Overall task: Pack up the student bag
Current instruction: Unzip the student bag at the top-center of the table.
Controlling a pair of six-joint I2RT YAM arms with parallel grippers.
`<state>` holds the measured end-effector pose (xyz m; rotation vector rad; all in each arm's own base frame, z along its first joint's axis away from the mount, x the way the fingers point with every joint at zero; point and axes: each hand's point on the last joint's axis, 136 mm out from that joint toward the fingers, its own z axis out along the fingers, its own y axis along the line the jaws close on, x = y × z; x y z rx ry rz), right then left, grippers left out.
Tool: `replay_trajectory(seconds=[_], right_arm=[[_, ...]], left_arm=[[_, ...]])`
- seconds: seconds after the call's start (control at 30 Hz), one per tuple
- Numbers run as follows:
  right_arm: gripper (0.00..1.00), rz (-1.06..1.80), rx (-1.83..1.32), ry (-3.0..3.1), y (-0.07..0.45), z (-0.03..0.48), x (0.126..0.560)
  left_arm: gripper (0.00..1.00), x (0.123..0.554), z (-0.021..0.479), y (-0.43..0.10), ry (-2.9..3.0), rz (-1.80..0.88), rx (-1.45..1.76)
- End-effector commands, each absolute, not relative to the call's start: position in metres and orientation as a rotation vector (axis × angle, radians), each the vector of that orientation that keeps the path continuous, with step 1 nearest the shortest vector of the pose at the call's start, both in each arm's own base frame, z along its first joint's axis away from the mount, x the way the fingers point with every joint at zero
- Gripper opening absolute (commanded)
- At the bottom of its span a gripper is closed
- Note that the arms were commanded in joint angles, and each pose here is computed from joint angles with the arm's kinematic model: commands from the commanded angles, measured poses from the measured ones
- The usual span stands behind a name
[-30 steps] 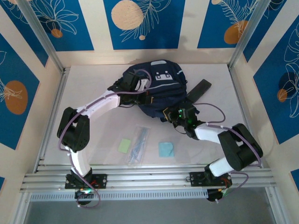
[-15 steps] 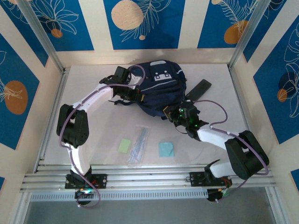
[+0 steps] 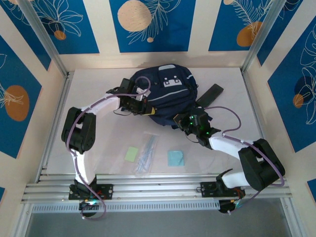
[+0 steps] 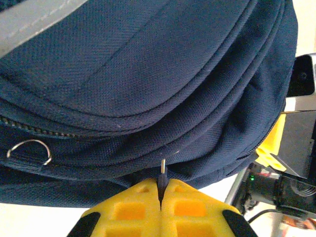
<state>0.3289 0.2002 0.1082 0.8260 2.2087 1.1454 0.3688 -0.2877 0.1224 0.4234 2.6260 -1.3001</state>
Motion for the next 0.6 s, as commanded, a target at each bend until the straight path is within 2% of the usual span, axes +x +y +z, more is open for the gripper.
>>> replay_trajectory(seconds=[0.0, 0.23, 0.57], right_arm=[[0.0, 1.124, 0.791, 2.109, 0.189, 0.133, 0.337], [0.0, 1.112, 0.771, 2.09, 0.184, 0.139, 0.336], [0.0, 1.114, 0.756, 2.114, 0.183, 0.139, 0.33]], left_arm=[[0.0, 0.382, 0.093, -0.262, 2.725, -1.154, 0.233], [0.0, 0.413, 0.079, -0.176, 2.742, -0.676, -0.04], [0.0, 0.432, 0.094, -0.159, 2.657, -0.642, -0.106]])
